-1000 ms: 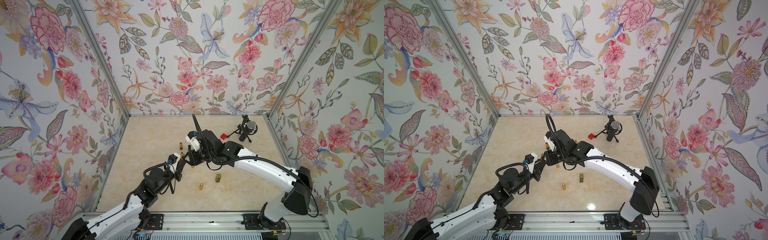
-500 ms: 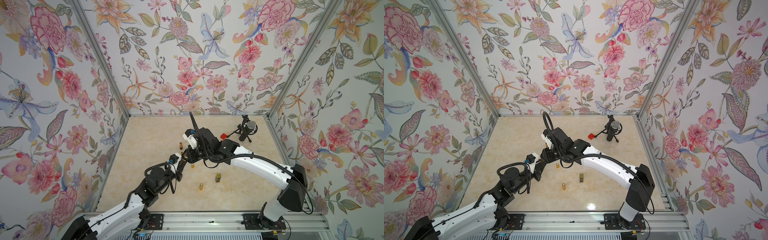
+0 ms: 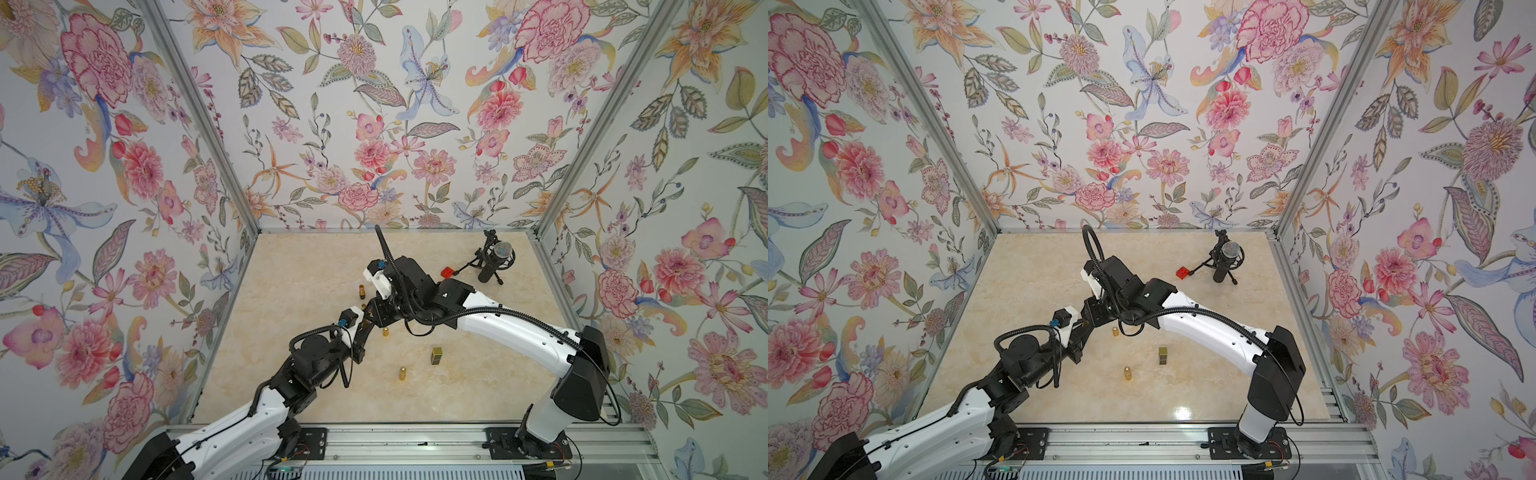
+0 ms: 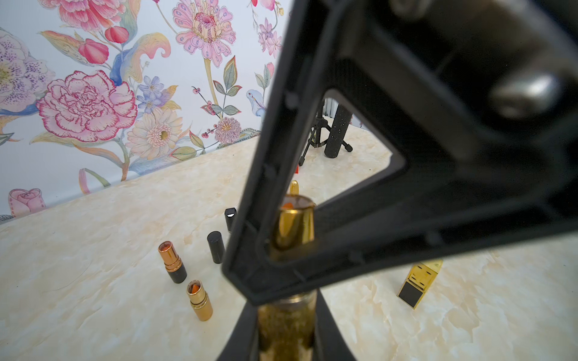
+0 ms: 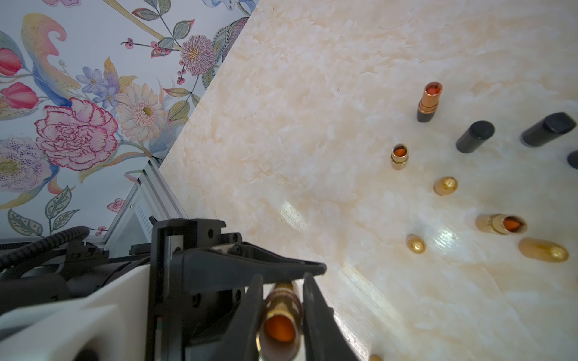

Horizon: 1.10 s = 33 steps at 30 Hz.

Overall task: Open the lipstick cap
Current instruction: Place the lipstick at the center of the board.

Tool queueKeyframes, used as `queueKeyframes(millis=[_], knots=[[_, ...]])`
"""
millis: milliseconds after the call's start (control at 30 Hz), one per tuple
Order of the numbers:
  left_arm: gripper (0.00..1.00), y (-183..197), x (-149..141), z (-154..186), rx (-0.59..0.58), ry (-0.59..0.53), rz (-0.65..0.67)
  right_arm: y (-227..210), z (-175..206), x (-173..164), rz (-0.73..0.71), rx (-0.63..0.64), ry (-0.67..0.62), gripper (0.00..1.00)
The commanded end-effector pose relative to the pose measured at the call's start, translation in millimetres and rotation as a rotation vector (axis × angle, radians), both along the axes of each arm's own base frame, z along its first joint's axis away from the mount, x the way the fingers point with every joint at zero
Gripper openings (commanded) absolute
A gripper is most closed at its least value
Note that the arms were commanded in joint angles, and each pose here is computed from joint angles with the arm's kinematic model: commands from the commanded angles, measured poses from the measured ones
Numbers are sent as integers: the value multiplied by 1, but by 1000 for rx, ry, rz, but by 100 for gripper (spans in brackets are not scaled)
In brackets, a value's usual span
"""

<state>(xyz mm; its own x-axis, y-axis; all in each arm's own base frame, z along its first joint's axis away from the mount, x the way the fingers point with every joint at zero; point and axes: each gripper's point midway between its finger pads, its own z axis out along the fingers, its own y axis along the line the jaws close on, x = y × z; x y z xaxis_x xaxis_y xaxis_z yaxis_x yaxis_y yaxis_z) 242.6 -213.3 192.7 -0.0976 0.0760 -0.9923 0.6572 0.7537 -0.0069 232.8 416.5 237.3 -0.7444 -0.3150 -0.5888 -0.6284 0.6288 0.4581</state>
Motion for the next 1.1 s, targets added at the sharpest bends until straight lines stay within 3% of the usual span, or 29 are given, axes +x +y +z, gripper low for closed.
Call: queueKeyframes(millis=[0,300,400,700,833,1067], knots=[[8,-2,5,19,-20,-39,0,7,12,1,15,29,-26,23],[17,1,4,21,-25,-42,10,2,14,4,-8,25,-32,22],[26,2,4,22,-24,-42,15,2,15,4,-9,30,-32,21],[91,13,3,19,-48,6,66,-7,-3,29,-92,-34,-60,21],[99,29,4,13,-60,69,146,-12,-23,48,-147,-119,-112,21],[99,65,4,7,-39,170,324,-12,-59,72,-192,-242,-169,21]])
